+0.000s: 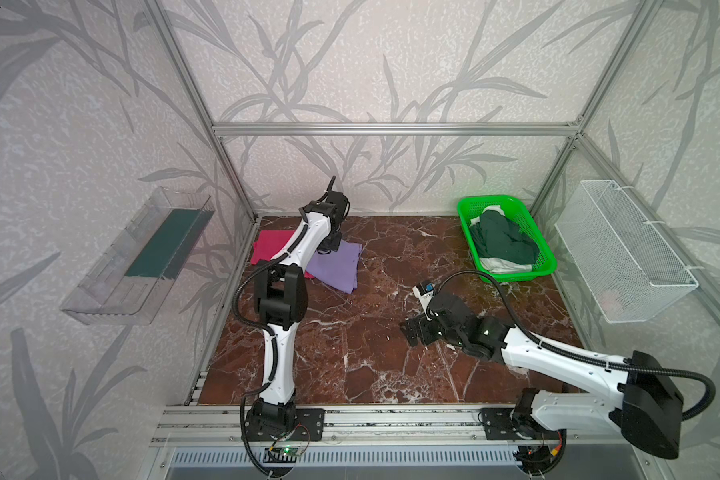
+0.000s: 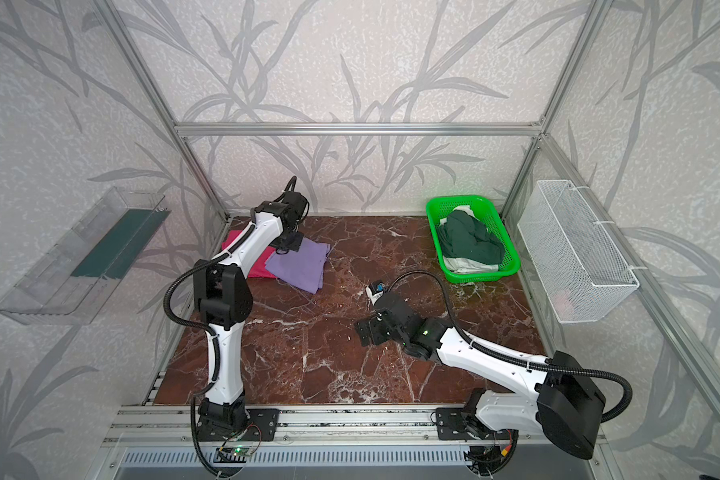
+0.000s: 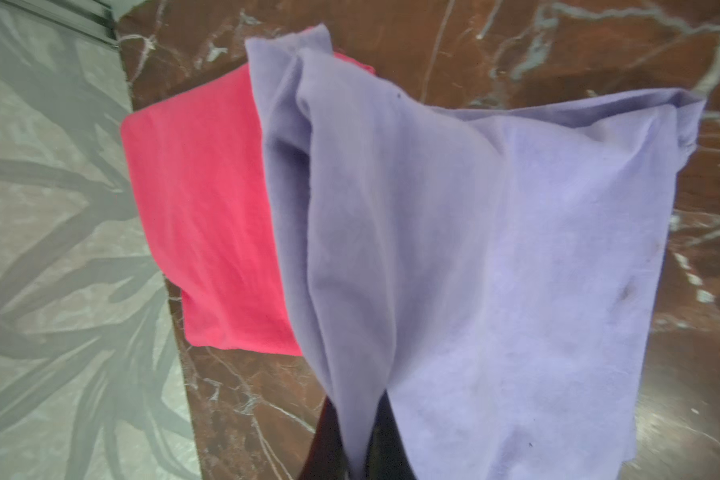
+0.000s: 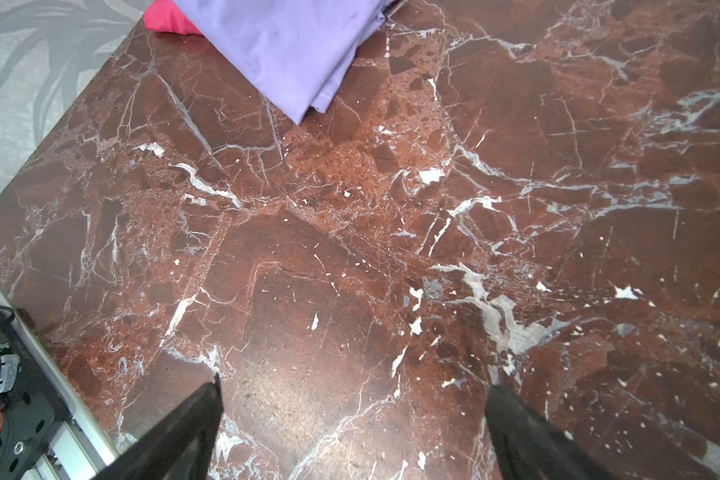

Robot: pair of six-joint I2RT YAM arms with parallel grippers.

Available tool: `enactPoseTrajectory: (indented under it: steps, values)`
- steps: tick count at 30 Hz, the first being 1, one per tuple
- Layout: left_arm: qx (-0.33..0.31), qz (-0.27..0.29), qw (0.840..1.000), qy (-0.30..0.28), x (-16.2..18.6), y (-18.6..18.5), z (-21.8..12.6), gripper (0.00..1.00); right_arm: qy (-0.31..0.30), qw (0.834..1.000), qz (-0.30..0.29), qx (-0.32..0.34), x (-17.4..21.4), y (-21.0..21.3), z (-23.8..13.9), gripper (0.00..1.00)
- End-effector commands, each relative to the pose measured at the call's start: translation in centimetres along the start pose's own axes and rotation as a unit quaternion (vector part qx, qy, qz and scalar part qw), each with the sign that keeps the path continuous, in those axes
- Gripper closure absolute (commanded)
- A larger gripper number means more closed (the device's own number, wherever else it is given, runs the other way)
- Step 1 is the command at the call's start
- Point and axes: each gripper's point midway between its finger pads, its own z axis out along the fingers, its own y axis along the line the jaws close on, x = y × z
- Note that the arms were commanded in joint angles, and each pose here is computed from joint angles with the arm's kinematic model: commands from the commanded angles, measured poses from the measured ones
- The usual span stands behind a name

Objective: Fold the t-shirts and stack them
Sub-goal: 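Lift the lavender bundle with the left gripper over the magenta shirt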

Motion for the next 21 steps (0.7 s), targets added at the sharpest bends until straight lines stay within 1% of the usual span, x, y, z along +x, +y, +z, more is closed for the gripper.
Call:
enactPoseTrajectory:
  steps: [1, 6, 10, 15, 21]
  values:
    - [-0.062, 0.009, 0.998, -0.006, -0.9, 3.7, -0.4, 1.00, -0.012, 1.000, 0.003, 0.009, -0.4, -0.3, -0.3, 0.01]
    - [-0.081, -0.008, 0.996, -0.030, -2.3, 5.9, -0.1, 1.00, -0.013, 1.000, 0.003, 0.012, -0.5, -0.4, -0.3, 0.01]
    - [-0.086, -0.025, 0.995, -0.035, -2.4, 7.6, 0.0, 1.00, -0.009, 1.000, 0.002, 0.013, -0.5, -0.4, -0.1, 0.01]
    - [-0.065, -0.038, 0.996, -0.049, -2.7, 9.0, -0.5, 1.00, 0.001, 1.000, 0.001, 0.011, -0.2, -0.2, 0.5, 0.01]
    - [-0.059, -0.056, 0.995, -0.062, -2.7, 11.0, -1.3, 1.00, 0.006, 1.000, 0.001, 0.002, -0.1, 0.2, 1.0, 0.01]
